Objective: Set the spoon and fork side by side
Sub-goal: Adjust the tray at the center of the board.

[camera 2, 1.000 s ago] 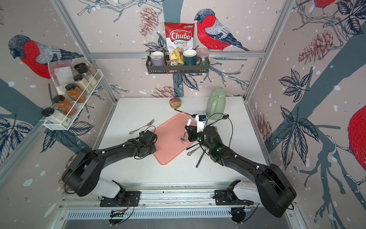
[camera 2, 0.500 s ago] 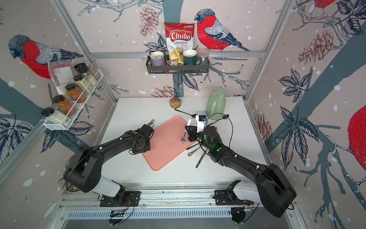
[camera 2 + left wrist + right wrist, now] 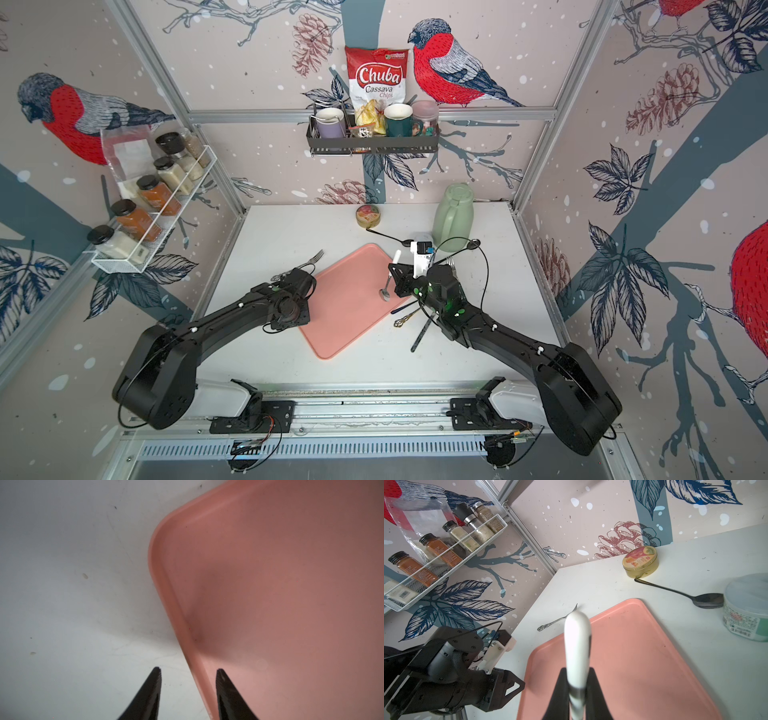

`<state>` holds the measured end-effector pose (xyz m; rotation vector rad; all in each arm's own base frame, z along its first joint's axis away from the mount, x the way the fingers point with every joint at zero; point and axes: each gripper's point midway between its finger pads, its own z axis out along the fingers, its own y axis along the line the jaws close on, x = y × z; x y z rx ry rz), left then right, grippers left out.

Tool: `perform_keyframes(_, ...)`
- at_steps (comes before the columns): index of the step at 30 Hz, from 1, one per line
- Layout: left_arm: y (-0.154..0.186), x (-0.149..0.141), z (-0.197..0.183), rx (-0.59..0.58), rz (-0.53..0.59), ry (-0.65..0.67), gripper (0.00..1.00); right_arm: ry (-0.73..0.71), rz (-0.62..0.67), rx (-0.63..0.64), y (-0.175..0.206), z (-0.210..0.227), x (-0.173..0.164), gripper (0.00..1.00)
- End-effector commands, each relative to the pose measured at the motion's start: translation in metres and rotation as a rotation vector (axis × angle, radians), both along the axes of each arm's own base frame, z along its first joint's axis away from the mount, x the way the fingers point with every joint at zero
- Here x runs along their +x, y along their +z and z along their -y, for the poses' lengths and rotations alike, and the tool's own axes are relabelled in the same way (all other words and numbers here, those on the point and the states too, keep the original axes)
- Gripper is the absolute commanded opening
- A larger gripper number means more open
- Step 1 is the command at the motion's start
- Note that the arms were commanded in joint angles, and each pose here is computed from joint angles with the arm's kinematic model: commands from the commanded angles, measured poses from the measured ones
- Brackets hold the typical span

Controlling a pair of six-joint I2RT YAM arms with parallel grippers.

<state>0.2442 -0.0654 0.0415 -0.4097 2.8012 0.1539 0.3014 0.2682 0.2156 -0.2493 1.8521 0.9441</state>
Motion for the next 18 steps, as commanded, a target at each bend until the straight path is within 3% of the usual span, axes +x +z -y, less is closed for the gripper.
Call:
perform_keyframes(1,-0.005,-0.004,-0.002,-0.05,0.039,0.106,0.45,-0.002,0.017,0.034,0.008,-0.001,0.001,0.01)
perform_keyframes(6,-0.018,-0.004,0.003,-0.088,0.046,0.126,0.41,-0.001,0.016,0.034,0.008,-0.001,0.001,0.0)
perform_keyframes(11,-0.032,-0.003,0.011,-0.123,-0.005,0.092,0.2,-0.003,0.018,0.034,0.008,0.0,0.001,0.0)
perform_keyframes(18,-0.044,0.0,0.005,-0.171,-0.045,0.07,0.12,-0.01,0.014,0.042,0.008,0.003,0.002,0.01)
